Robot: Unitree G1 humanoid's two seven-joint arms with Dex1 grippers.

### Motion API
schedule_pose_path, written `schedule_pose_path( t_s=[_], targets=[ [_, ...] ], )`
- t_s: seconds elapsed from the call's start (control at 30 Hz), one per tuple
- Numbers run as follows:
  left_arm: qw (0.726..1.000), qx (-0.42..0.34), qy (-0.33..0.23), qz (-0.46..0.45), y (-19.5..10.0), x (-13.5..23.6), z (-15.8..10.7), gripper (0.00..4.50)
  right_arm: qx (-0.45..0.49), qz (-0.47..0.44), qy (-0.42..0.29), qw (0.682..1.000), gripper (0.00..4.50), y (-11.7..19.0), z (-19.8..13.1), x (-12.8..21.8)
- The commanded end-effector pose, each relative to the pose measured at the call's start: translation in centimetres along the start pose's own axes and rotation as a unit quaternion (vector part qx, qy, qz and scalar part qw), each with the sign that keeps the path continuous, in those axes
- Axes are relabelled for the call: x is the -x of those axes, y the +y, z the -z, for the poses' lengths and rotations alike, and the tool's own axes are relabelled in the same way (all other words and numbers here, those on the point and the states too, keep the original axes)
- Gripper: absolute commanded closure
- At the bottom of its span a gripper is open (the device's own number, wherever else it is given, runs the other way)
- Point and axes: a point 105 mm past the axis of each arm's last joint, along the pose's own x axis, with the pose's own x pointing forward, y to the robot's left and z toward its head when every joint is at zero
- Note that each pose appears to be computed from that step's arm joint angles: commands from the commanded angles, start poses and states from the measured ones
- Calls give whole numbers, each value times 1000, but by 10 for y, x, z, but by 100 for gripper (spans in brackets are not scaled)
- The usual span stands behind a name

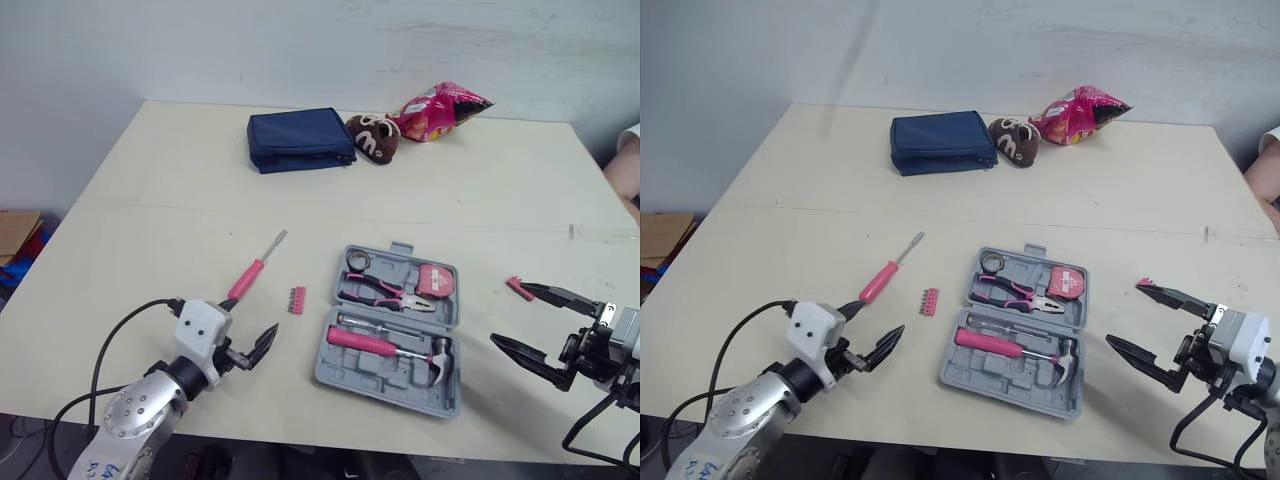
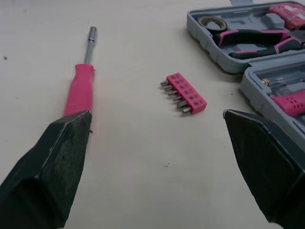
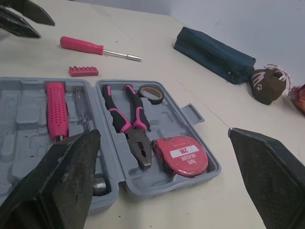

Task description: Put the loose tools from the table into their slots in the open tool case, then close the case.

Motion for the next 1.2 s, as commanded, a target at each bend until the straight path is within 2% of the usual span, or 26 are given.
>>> schedule_pose_path(
  t_s=[0.03,0.27,0.6,1.07,1.17,1.2],
  targets=[
    [1000,-1,1,0,-8,-12,0,3,9,-5,-15,1000,0,3,-9,-1],
    [999,29,26,3,-28,-36,13,3,9,-10,-14,1000,0,6,-12,0],
    [996,55,52,-43,-37,-58,25,3,11,-21,-5,1000,0,6,-19,4],
    [988,55,95,-112,-32,-65,42,3,11,-34,-6,999,0,4,-38,-12],
    [986,61,103,-117,-31,-64,46,85,10,-34,-7,999,0,3,-38,-14],
    [985,63,105,-120,-31,-64,47,126,10,-34,-8,999,0,3,-38,-14]
  ],
)
